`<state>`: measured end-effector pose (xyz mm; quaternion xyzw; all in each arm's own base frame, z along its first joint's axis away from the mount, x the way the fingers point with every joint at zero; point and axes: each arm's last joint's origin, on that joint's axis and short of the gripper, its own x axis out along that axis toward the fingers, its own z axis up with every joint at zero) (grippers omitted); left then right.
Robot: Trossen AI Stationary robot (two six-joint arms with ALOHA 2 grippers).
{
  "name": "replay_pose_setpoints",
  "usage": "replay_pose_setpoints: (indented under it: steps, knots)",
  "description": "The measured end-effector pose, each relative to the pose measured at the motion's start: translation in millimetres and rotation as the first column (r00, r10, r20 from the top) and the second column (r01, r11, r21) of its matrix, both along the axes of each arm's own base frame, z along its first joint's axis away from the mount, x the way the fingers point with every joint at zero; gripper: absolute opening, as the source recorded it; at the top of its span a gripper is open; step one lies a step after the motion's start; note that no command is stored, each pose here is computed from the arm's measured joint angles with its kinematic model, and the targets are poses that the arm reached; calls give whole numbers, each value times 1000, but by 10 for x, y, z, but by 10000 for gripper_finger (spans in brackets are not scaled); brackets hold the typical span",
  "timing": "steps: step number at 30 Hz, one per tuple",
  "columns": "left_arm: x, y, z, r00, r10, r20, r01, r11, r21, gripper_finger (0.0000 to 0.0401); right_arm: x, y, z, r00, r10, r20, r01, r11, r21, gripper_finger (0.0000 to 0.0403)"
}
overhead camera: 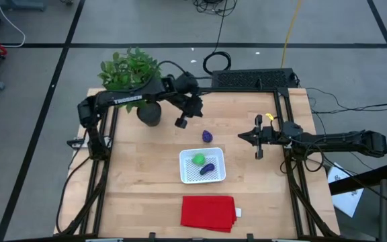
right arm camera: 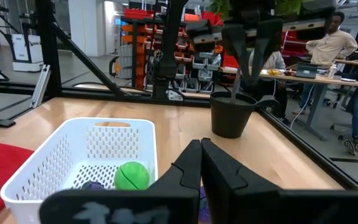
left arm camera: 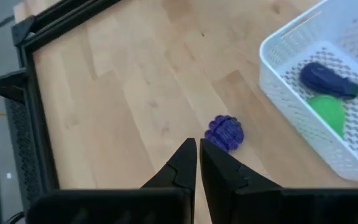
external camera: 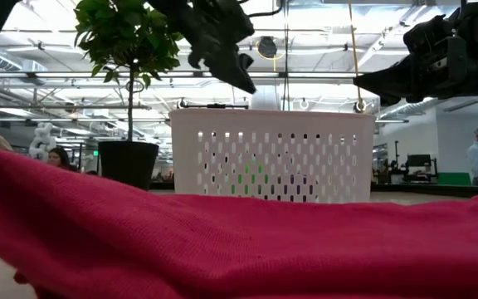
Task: Pick and placing Produce into tupperware
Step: Put the violet grape into the white bin
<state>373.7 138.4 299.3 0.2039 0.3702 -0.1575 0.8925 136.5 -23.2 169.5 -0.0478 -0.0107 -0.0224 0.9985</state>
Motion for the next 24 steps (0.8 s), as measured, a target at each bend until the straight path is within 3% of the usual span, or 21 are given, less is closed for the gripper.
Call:
replay_pose_setpoints:
  steps: [9,16,24]
  knots:
    - [131,-148,-46,1000,-19,15,19,999,39,26,0,0,-1,1000,-1,-1,1,1000,-9,0]
    - [275,-171,125,996,18,88,-21,999,32,10,0,0,-1,1000,-2,-1,2,1000,-24,0]
    - [521,-250,120,999,18,-42,-15,998,61,2,11,-6,-23,1000,-6,-21,5,1000,-22,0]
